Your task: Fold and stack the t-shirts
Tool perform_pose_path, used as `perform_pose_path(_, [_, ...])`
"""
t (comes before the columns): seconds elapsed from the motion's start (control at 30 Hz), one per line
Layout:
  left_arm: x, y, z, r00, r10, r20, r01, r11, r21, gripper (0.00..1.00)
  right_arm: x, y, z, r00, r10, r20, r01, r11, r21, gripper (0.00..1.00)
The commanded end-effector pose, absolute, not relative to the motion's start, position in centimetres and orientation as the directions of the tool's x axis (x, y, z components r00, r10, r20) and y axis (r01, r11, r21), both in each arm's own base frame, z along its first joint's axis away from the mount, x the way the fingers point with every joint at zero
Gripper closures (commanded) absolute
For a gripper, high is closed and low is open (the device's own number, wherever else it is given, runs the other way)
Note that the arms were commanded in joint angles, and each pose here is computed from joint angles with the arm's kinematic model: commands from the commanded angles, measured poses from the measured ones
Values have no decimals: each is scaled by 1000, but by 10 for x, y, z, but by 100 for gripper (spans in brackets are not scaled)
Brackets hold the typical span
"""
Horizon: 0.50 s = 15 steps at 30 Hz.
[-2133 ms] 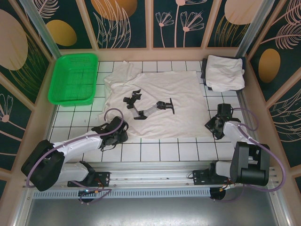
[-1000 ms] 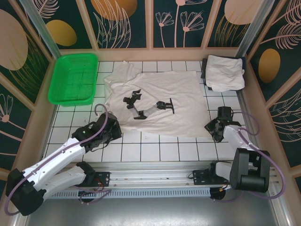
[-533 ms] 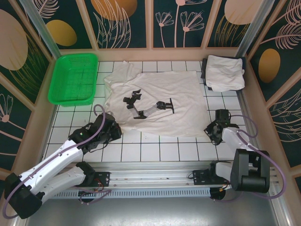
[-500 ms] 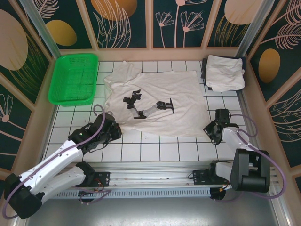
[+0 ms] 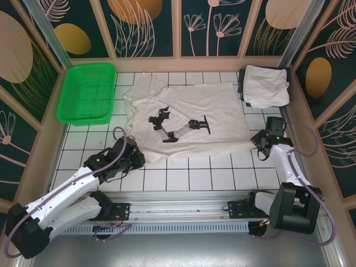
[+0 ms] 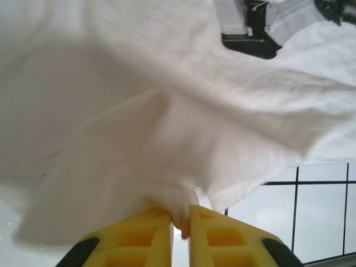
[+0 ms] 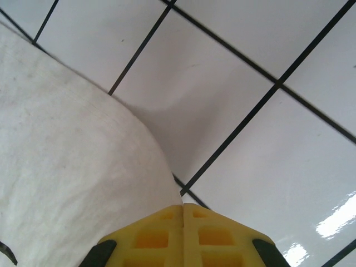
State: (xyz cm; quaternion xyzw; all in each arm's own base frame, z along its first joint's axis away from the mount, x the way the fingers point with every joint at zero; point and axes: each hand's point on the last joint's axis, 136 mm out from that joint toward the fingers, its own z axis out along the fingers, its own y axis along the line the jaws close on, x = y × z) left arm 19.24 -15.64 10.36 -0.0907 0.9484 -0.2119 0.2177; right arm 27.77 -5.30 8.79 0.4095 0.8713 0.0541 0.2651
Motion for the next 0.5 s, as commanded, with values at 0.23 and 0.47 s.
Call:
perform_pose_path(0.23, [185, -170, 75, -918, -232, -321, -50, 872, -486, 79, 280, -73, 91, -523, 731, -438, 698, 662, 272, 100])
perform_pose_path(0.47, [181, -161, 58, -924, -231, -303, -83, 898, -431, 62, 279, -69, 86, -532, 733, -424, 686, 667, 290, 100])
